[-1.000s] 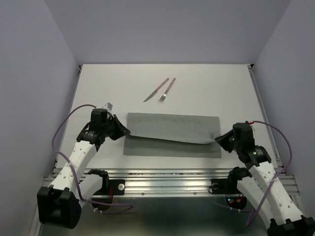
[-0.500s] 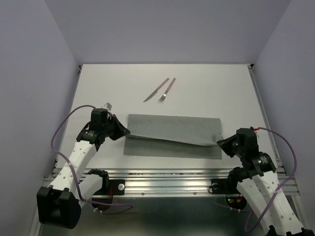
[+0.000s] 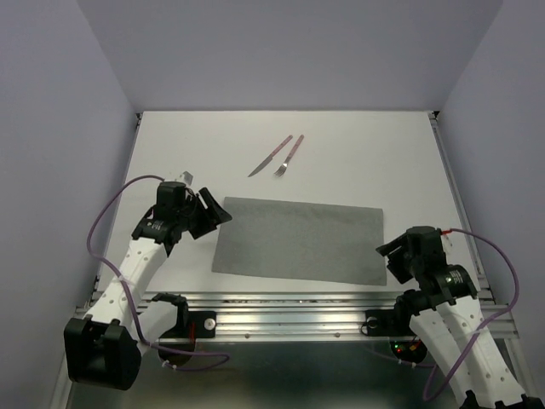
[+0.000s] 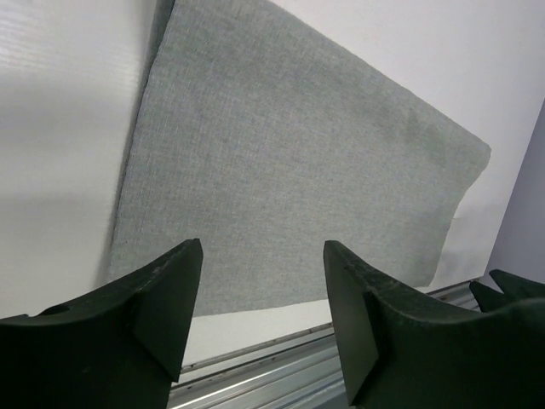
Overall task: Fold the napkin into a case and place the utensils inside
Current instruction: Fold the rectangle-folded napkin at the center of the board, then smooth out the rectangle-folded napkin at the center of the board.
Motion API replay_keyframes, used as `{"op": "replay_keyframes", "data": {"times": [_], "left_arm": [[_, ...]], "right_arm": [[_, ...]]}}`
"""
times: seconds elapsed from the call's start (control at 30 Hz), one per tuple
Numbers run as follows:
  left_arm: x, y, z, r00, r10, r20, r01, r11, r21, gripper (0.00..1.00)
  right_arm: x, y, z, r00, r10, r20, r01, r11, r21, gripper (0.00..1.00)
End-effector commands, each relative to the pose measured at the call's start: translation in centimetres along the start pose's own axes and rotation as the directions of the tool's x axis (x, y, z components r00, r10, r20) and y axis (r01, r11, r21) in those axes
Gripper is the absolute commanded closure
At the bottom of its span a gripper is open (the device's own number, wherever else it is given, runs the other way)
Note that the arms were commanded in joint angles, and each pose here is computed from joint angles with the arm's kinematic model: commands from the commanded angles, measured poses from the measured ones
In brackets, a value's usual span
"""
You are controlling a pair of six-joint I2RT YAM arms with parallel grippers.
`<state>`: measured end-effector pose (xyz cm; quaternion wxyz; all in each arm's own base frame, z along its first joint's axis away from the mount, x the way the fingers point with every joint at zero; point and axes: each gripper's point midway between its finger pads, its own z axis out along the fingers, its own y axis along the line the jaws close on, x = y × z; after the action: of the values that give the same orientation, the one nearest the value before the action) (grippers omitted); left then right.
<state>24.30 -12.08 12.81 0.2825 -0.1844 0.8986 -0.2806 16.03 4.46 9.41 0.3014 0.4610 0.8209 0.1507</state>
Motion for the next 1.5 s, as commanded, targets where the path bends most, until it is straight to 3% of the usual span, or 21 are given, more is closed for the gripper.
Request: {"op": "replay_keyframes", "data": {"times": [0.0,0.03,0.1,0.2,0.3,0.33,0.37,0.73,0.9,1.1,1.2,1.33,1.47], "left_arm": [[-2.3,-2.2,0.6,0.997,0.068,0.039,-0.070,0.996,0.056,0.34],[-2.5,-2.4,0.9,0.996,0.074,0.039,-0.076,0.995,0.061,0.38],[-2.4,-2.6,1.6,0.996,0.083,0.023,-0.085,0.994,0.070,0.44],[-2.0,-2.7,3.2,0.996,0.093,-0.010,-0.092,0.993,0.067,0.62],[-1.8,-2.4,5.4,0.995,0.091,-0.045,-0.088,0.994,0.062,0.92],[-1.7,-2.1,5.9,0.995,0.089,-0.053,-0.086,0.995,0.054,0.92],[-1.9,-2.0,6.3,0.995,0.087,-0.055,-0.085,0.995,0.048,1.00],[-1.1,2.9,10.2,0.994,0.022,-0.108,-0.039,0.985,-0.166,1.00],[-2.1,3.8,10.8,0.998,0.019,-0.067,-0.033,0.976,-0.213,1.00],[-4.3,1.6,10.1,0.998,0.061,-0.010,-0.062,0.983,-0.173,1.00],[-4.9,-1.7,9.2,0.994,0.105,0.014,-0.103,0.991,-0.085,1.00],[-3.8,-8.5,9.4,0.980,0.196,0.011,-0.196,0.975,0.104,1.00],[-0.9,-9.7,11.9,0.967,0.240,-0.088,-0.228,0.966,0.123,1.00]], "right_arm": [[-1.5,1.6,-0.4,0.998,-0.012,0.055,0.014,0.999,-0.039,0.46],[-1.4,1.6,-0.1,0.998,-0.036,0.050,0.038,0.999,-0.026,0.56],[-1.2,2.3,0.4,0.998,-0.062,0.028,0.063,0.997,-0.036,0.66],[-0.3,3.3,2.6,0.992,-0.121,-0.033,0.120,0.992,-0.033,0.80],[-0.2,4.1,4.8,0.981,-0.186,-0.053,0.186,0.983,-0.006,0.90],[-0.4,4.3,5.3,0.981,-0.187,-0.049,0.187,0.982,0.002,0.91],[-0.5,4.4,5.7,0.977,-0.208,-0.046,0.208,0.978,0.007,0.91],[-0.6,4.9,12.1,0.946,-0.312,-0.091,0.322,0.940,0.118,0.90],[-0.2,5.3,13.0,0.917,-0.373,-0.141,0.389,0.915,0.108,0.91],[-2.2,9.1,10.8,0.910,-0.412,-0.045,0.412,0.911,-0.004,0.90],[-2.7,11.0,9.9,0.912,-0.409,-0.020,0.408,0.911,-0.055,0.91],[0.9,14.8,10.4,0.890,-0.448,-0.086,0.428,0.886,-0.179,0.92],[5.4,19.3,11.0,0.842,-0.527,-0.116,0.487,0.834,-0.257,0.92]]}}
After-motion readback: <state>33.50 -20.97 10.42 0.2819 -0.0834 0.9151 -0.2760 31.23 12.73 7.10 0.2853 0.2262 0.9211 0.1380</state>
